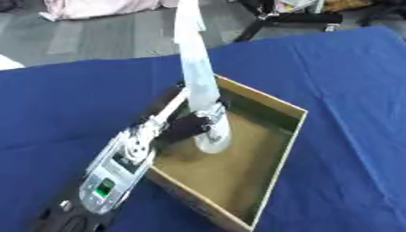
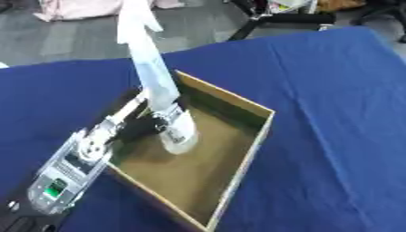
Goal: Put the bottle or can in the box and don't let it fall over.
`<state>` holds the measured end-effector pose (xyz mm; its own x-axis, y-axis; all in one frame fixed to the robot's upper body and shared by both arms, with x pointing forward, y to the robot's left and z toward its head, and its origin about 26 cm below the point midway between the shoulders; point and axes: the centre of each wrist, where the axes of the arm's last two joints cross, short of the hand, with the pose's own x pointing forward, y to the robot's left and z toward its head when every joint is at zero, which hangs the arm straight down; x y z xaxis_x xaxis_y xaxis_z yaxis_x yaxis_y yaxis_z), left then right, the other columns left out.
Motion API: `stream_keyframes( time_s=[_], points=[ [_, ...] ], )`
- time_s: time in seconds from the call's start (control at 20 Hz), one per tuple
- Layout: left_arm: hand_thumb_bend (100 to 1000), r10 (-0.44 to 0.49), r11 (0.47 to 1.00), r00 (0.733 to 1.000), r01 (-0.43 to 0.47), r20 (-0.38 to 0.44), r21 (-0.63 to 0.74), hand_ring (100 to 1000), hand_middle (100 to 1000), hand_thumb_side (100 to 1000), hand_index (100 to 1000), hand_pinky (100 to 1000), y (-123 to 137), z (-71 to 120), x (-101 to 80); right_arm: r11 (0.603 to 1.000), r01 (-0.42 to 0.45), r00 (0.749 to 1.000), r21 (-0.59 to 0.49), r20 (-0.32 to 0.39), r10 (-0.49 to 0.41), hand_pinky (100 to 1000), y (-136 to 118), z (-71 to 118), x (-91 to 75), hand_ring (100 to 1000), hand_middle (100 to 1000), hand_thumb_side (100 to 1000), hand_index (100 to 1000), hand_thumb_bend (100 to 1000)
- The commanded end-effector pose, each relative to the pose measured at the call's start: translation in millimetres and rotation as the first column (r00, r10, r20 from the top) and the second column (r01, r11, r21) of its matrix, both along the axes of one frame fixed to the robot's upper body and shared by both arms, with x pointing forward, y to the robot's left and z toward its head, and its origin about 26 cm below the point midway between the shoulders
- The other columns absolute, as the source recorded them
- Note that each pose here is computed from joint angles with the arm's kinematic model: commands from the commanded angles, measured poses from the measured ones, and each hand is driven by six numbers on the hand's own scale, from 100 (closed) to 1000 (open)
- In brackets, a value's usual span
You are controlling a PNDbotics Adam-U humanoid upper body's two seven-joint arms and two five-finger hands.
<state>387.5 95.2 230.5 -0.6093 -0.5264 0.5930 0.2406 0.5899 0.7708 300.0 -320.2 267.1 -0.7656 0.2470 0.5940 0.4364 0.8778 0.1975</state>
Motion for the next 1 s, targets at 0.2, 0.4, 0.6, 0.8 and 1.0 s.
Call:
stream_keyframes(
  time_s=[0.2, 0.4, 0.6, 0.8, 1.0],
  points=[
    [100, -0.016, 0.999, 1.0, 0.017, -0.016, 0.029, 1000, 1000, 654, 978, 1000, 7.8, 9.0, -0.3, 0.999, 0.004, 1.0, -0.034, 0.03, -0.003, 1000, -2.4, 10.6, -5.9, 961, 1000, 483, 1000, 100],
    [100, -0.034, 0.998, 0.999, 0.036, -0.04, 0.05, 1000, 1000, 469, 989, 1000, 8.2, 7.1, 1.0, 0.999, 0.004, 0.999, -0.032, 0.032, -0.003, 1000, -2.5, 11.1, -5.9, 960, 1000, 484, 1000, 100],
    [100, -0.027, 0.998, 0.999, 0.029, -0.032, 0.055, 1000, 1000, 489, 1000, 1000, 8.5, 6.7, 1.5, 0.999, 0.004, 0.999, -0.032, 0.033, -0.003, 1000, -2.5, 11.2, -5.9, 958, 1000, 485, 1000, 100],
    [100, -0.033, 0.998, 0.999, 0.034, -0.017, 0.058, 1000, 1000, 503, 1000, 1000, 9.1, 6.2, 1.1, 0.999, 0.004, 0.999, -0.032, 0.032, -0.003, 1000, -2.6, 11.1, -5.9, 958, 1000, 481, 1000, 100],
    [207, -0.057, 0.996, 0.998, 0.056, 0.019, 0.063, 1000, 1000, 786, 1000, 1000, 12.9, 12.6, -3.2, 0.999, 0.008, 1.0, -0.04, 0.023, -0.007, 1000, -3.2, 9.7, -6.2, 959, 1000, 479, 1000, 100]
  ],
)
